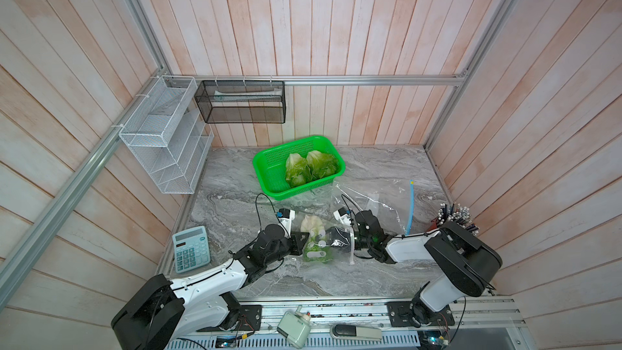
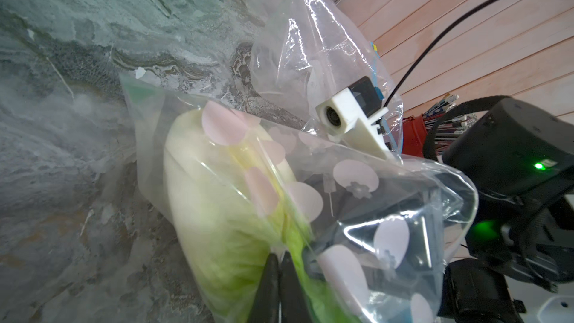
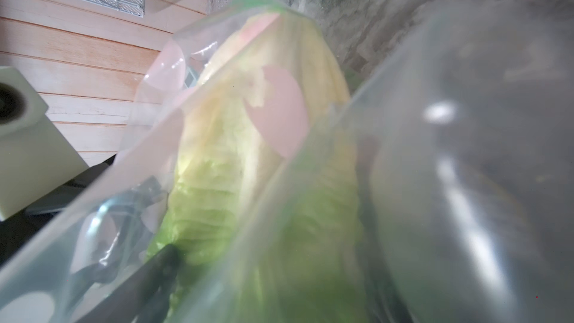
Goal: Open the zip-top bag and take out the chinese cabbages
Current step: Pick up the Chinese cabbage from the zipper food storage bag.
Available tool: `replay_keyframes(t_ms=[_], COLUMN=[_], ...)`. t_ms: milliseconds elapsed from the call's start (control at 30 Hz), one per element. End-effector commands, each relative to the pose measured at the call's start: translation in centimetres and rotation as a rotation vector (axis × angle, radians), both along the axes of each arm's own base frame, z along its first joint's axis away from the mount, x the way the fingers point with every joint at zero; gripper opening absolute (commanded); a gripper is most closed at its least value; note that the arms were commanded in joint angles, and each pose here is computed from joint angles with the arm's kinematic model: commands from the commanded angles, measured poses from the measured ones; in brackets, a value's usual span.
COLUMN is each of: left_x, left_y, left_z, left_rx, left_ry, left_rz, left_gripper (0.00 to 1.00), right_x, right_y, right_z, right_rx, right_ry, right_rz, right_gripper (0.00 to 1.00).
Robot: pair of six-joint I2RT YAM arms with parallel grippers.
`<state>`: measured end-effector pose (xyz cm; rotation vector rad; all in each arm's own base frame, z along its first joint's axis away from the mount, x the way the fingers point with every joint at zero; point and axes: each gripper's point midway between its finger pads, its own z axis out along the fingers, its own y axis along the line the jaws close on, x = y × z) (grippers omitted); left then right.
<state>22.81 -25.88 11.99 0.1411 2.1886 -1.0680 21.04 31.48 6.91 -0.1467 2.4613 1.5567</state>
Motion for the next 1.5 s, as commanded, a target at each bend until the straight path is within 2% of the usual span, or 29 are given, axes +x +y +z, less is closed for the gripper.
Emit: replay_keyframes(t_ms=[0,233,500,700,867,1033,1100,1200,1300,1467], left_x=[0.0,-0.3,-0.1,0.0,0.0,-0.4,-0.4,-0.2,0.5,1.1], left_y=[-1.8,-2.2,-2.9,-3.7,-2.7,-1.5,-1.1,-0.3,1.2,2.9], left_z=[2.1,0.8,1.7,2.9,4.2,5.1,5.0,4.3,3.3,2.7], left_rx=[-0.016,0.019,0.028,-0.056,-0.096,-0.139,-0.14,-0.094,0.017,0.121], left_ry=[-0.081,-0.068,-0.098,-0.127,-0.162,-0.186,-0.183,-0.158,-0.123,-0.114], left_rz=[-0.068,-0.083,-0.109,-0.105,-0.064,-0.029,-0.017,0.021,0.088,0.148], left_gripper=[0.0,0.0,0.0,0.0,0.0,0.0,0.0,0.0,0.0,0.0], right_x=[-0.2,-0.3,-0.4,-0.4,-0.3,0.1,0.3,0.5,0.8,0.7], right_y=[0.5,0.3,1.0,1.8,1.4,1.7,1.9,1.6,0.4,-0.8], right_z=[1.4,2.4,2.7,2.2,2.7,4.2,4.6,5.0,5.4,6.7], right_rx=[0.069,0.112,0.107,0.089,0.11,0.155,0.167,0.18,0.196,0.201], right_ry=[-0.026,-0.035,-0.054,-0.058,-0.085,-0.12,-0.122,-0.123,-0.129,-0.179], right_rz=[0.016,-0.001,0.029,0.036,0.019,0.016,0.014,0.003,-0.027,-0.023], right_gripper=[0.98,0.98,0.98,0.85,0.74,0.75,0.68,0.6,0.53,0.5])
